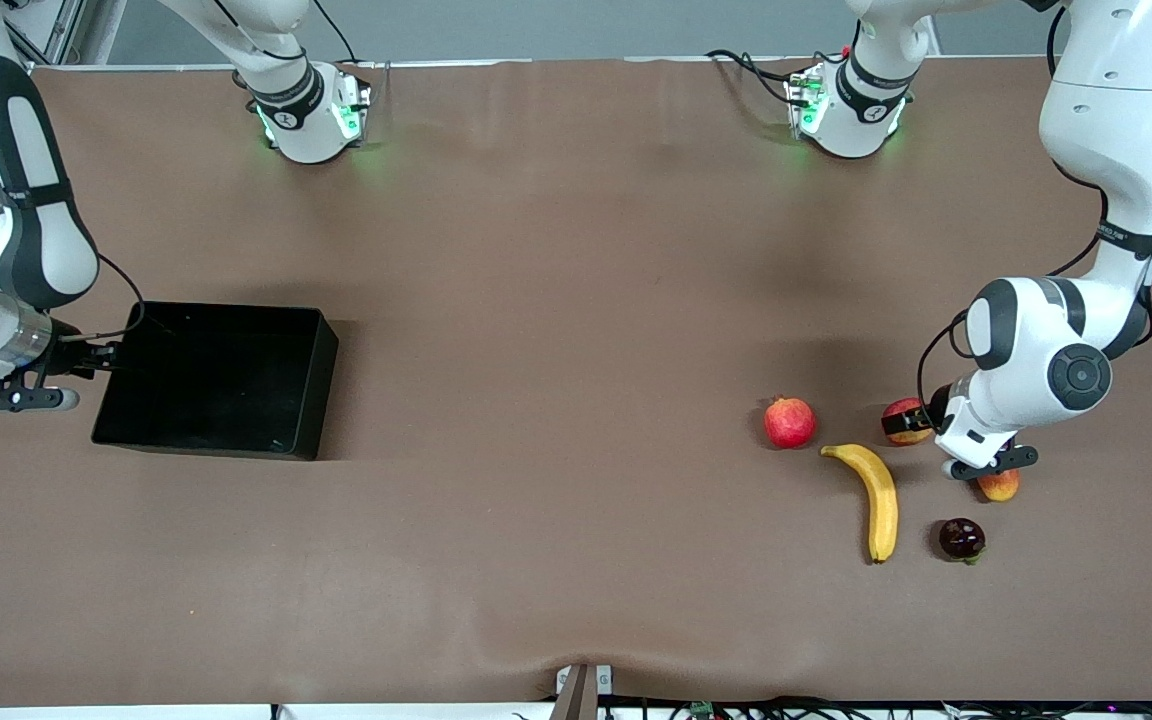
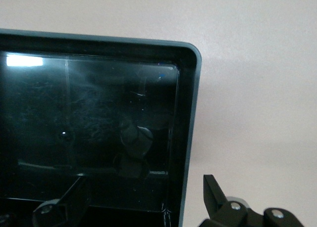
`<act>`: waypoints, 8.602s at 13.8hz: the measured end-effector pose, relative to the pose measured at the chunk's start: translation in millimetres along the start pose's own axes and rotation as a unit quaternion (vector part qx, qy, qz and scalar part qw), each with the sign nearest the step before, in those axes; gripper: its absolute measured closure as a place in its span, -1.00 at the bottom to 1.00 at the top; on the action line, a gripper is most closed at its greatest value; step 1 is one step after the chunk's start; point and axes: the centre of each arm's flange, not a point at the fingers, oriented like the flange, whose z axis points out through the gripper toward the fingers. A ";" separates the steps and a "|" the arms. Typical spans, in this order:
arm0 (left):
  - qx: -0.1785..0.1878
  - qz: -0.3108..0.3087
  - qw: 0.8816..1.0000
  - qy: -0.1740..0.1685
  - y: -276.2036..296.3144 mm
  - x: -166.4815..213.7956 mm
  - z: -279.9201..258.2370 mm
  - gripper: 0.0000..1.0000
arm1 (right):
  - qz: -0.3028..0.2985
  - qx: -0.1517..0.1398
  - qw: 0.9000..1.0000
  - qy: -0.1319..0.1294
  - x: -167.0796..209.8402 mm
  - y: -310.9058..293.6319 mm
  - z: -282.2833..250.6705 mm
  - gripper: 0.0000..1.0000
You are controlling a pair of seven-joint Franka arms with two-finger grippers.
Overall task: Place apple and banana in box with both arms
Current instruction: 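Grasp the red-yellow striped apple with the left gripper and lift it, then push the black box toward the fruit with the right gripper, then lower the apple into the box with the left gripper while the right gripper withdraws, then grasp the yellow banana with the left gripper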
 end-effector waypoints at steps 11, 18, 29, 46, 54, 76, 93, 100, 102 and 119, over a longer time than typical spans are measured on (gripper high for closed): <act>0.003 0.023 1.000 0.013 10.0 5.4 -73.8 -0.49 | -0.010 0.015 0.999 -0.029 -9.8 30.6 41.5 -0.87; 0.011 0.042 0.999 -0.009 32.6 -6.2 -150.9 -0.49 | -0.014 0.014 1.000 -0.024 -1.2 30.2 40.8 0.71; 0.014 0.051 0.999 0.001 43.3 -19.9 -218.3 -0.49 | -0.085 0.038 0.994 -0.050 57.3 -99.2 -84.8 0.90; 0.021 0.058 0.998 -0.004 77.4 -59.1 -264.1 -0.49 | 0.093 0.049 0.994 -0.036 13.5 -540.4 -52.8 0.90; -0.013 -0.009 0.999 -0.036 147.4 -80.6 -235.1 -0.49 | 0.100 0.050 0.993 -0.028 -23.6 -625.9 16.6 0.81; 0.001 -0.093 0.994 -0.064 340.3 -163.9 13.3 -0.49 | 0.005 0.067 0.998 -0.008 62.0 -298.2 -161.2 -1.00; -0.030 -0.143 0.989 0.003 283.2 -89.8 -172.6 -1.00 | 0.005 0.013 0.999 0.032 -15.5 -182.9 -362.0 -1.00; -0.027 -0.125 0.992 0.006 77.6 32.6 -121.5 -1.00 | 0.066 0.015 0.998 0.001 -22.6 -169.5 -357.3 -1.00; -0.007 -0.108 0.994 0.027 76.0 44.5 -85.7 -1.00 | 0.075 0.015 0.997 -0.005 -24.5 -171.1 -358.2 -1.00; -0.029 -0.085 0.993 0.081 67.1 77.9 -15.0 0.23 | 0.091 0.006 0.996 -0.013 -34.7 -171.0 -367.7 -1.00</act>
